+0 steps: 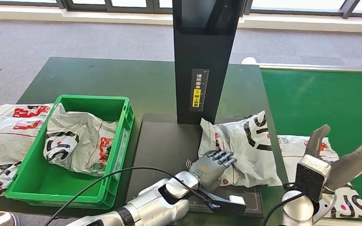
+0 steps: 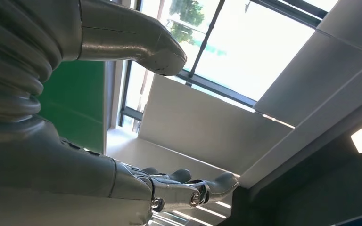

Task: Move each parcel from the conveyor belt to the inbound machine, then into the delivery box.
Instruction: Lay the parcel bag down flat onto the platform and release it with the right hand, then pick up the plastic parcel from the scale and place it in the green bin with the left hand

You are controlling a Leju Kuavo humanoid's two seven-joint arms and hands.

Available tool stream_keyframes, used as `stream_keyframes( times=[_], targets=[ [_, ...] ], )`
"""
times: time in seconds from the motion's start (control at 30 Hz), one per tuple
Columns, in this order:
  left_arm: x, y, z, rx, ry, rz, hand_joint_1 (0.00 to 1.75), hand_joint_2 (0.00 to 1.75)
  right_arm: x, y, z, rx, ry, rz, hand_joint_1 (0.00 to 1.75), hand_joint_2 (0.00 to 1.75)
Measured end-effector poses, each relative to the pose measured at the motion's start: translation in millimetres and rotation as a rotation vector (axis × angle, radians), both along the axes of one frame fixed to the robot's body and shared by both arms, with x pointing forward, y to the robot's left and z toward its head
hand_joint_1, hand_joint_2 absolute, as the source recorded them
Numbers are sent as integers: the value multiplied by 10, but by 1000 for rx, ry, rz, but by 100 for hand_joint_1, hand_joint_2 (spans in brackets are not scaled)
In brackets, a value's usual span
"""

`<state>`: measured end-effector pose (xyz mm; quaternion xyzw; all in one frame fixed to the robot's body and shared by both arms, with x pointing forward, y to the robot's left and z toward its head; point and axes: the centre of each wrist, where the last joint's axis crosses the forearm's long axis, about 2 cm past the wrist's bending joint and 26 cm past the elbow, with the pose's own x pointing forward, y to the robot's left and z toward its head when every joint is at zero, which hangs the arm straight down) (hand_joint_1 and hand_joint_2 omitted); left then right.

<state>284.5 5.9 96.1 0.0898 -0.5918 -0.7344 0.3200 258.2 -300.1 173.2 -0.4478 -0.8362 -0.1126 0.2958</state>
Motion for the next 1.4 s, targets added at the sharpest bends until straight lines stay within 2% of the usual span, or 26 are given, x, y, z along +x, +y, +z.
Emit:
stream_keyframes(
  times=[0.03,0.27,0.87,0.93,1.1,1.17,1.27,1.4],
  targets=[
    [4,3,-8,28,19,-11,175,175,-8,-5,-6,0,2,-2,0,175],
    [88,38,2,115,109,-84,175,175,-13,-5,-26,4,9,-2,0,175],
    [132,41,32,159,75,-98,175,175,-97,-25,-114,10,25,-6,0,175],
    [127,37,36,119,-14,-65,175,175,-120,-28,-116,11,24,-9,0,175],
    [160,109,110,-189,-465,120,175,175,-269,-27,-117,24,21,-31,0,175],
    [224,168,206,-276,-580,145,175,175,-292,-30,-107,30,18,-38,0,175],
    [350,300,374,-359,-660,208,175,175,-297,-34,-102,35,16,-40,0,175],
    [527,552,528,-443,-688,359,175,175,-296,-35,-100,37,15,-40,0,175]
  ],
)
